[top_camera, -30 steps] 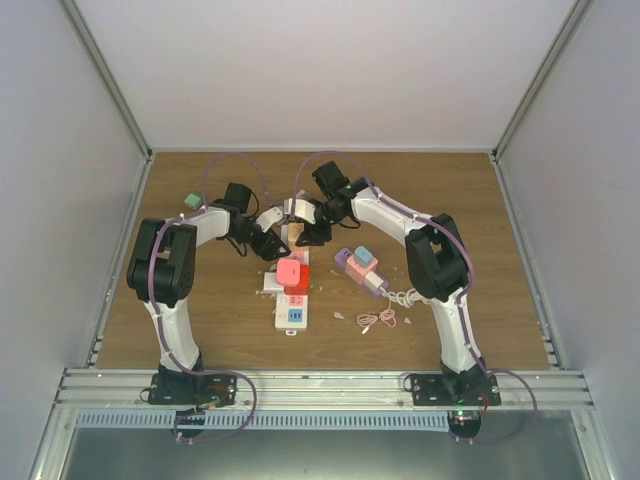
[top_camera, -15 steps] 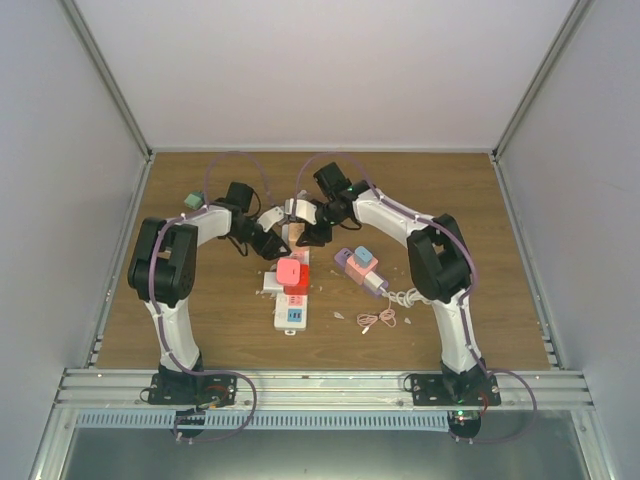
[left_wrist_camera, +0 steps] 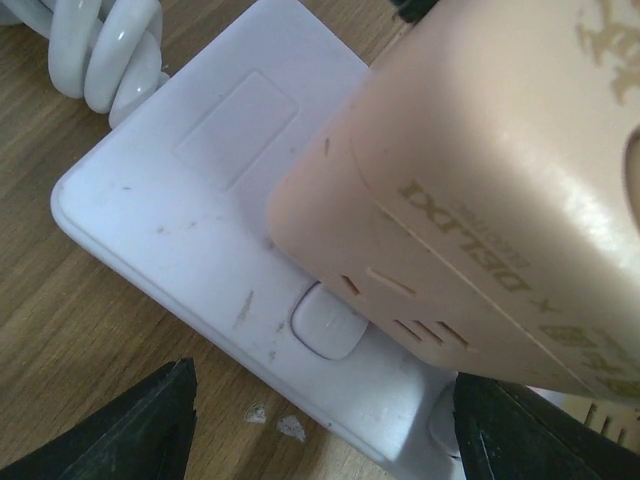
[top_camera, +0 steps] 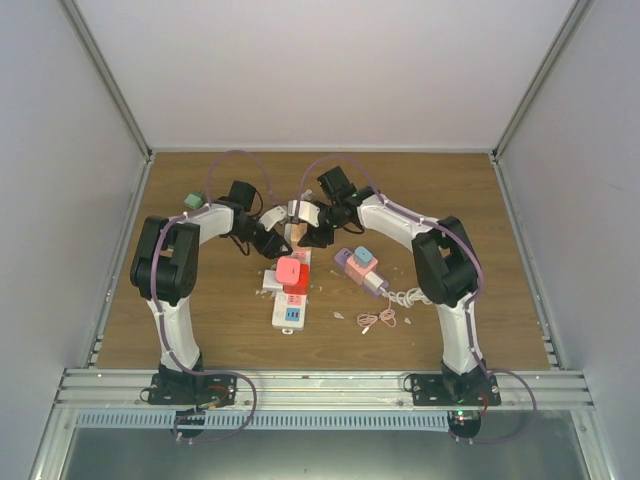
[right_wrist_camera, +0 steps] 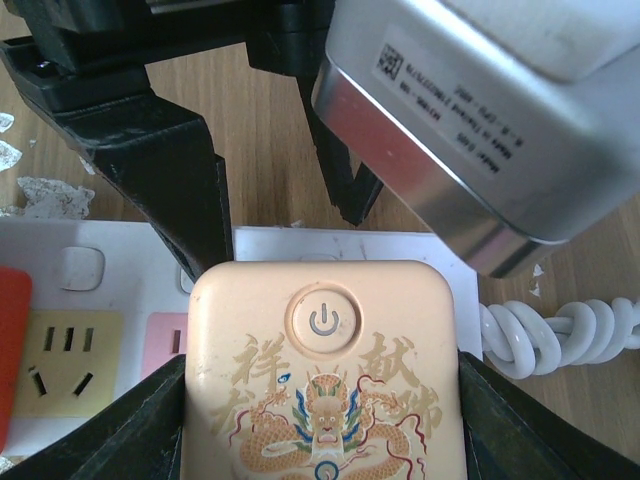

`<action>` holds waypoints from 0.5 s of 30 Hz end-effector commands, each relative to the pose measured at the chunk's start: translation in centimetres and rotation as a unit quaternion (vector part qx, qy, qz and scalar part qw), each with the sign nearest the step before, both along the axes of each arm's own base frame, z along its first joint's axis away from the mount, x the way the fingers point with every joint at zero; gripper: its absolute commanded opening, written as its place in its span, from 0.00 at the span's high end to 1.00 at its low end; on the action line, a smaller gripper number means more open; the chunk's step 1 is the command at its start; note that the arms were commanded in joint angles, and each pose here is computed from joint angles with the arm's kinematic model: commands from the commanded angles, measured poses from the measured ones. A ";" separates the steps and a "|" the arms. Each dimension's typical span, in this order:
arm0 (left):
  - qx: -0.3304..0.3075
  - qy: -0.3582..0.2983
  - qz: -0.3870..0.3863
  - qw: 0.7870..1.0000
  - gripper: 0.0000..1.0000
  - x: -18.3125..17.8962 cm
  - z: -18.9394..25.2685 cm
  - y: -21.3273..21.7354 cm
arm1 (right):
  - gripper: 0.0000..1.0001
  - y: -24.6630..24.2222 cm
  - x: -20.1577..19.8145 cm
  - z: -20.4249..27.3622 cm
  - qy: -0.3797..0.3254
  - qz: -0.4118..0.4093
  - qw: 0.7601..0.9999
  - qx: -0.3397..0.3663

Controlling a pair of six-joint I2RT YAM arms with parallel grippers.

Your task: Pull the plug off the socket

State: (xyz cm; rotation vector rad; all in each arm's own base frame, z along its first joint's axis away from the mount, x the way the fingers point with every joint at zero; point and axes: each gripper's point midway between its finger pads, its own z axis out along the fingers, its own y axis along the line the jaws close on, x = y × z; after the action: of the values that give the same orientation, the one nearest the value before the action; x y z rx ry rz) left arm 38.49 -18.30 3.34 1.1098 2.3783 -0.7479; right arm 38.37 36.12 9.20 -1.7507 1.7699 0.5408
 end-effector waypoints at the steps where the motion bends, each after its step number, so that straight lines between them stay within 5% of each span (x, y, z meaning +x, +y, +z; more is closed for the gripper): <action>1: 0.136 0.011 0.034 0.990 0.31 0.3 -6.2 4.3 | 0.78 1.3 0.4 6.3 -0.051 0.020 0.996 0.065; 9: 0.134 0.011 0.037 0.990 0.31 0.5 -6.2 4.2 | 0.80 0.6 0.8 5.3 0.034 0.014 0.997 0.074; 15: 0.135 0.015 0.039 0.990 0.32 0.4 -6.3 4.2 | 0.80 0.3 0.6 5.8 0.005 0.012 0.997 0.077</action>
State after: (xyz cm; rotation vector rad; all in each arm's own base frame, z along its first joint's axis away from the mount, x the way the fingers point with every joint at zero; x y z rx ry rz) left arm 38.74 -18.46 3.34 1.0922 2.3842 -0.7538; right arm 38.84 35.60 9.49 -1.7317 1.8219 0.6233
